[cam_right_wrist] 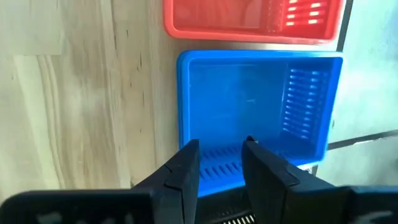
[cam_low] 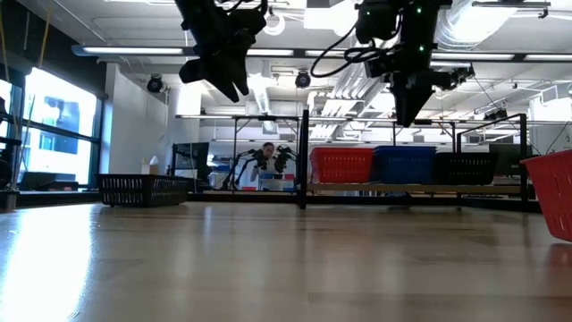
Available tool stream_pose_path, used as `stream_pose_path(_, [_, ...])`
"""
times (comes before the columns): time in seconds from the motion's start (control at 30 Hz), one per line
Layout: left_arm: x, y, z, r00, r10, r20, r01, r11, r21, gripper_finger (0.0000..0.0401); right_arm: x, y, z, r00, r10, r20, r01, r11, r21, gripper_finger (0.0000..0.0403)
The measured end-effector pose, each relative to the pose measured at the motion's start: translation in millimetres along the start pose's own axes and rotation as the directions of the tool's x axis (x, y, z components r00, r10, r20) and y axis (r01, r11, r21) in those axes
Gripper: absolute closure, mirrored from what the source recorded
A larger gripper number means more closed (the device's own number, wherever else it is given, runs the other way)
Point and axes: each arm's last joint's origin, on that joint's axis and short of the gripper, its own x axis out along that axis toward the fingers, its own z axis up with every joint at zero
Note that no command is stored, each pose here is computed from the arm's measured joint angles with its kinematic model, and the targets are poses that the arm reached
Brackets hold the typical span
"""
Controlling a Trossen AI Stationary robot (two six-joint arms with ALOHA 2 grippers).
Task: Stack baskets on shelf by color
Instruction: Stack the black bin on top of the black bins on the shelf
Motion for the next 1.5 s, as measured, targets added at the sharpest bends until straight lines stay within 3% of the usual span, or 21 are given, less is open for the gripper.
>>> stream_pose_path(0.23, [-1,5,-10,0.993,0.048,-0.111,-0.041,0.997,0.066,0.0282,-18,-5,0,0.998,0.056,0.022,-0.058,0.992,0.108,0.0297])
stream_pose_path(0.5, [-10,14,-35,0.930,0.165,-0.329,-0.101,0.974,0.203,0.0282,-22,-4,1,0.991,0.124,0.057,-0.132,0.976,0.171,0.0297])
stream_pose_path(0.8, [-24,38,-79,0.931,0.164,-0.325,-0.030,0.925,0.380,0.0282,-22,-3,-1,0.991,0.131,0.041,-0.136,0.976,0.168,0.0297])
stream_pose_path(0.93, [-22,48,-94,0.941,0.169,-0.292,-0.021,0.893,0.449,0.0282,-22,-3,-1,0.991,0.129,0.044,-0.135,0.976,0.169,0.0297])
stream_pose_path(1.1, [-11,58,-110,0.921,0.200,-0.334,-0.004,0.863,0.506,0.0282,-22,-4,0,0.991,0.124,0.052,-0.131,0.977,0.170,0.0297])
stream_pose_path(1.33, [7,67,-119,0.902,0.250,-0.351,-0.025,0.844,0.536,0.0282,-22,-5,3,0.991,0.110,0.076,-0.123,0.976,0.179,0.0297])
stream_pose_path(1.5, [11,70,-119,0.908,0.276,-0.314,-0.034,0.797,0.603,0.0282,-22,-5,3,0.991,0.108,0.080,-0.121,0.976,0.180,0.0297])
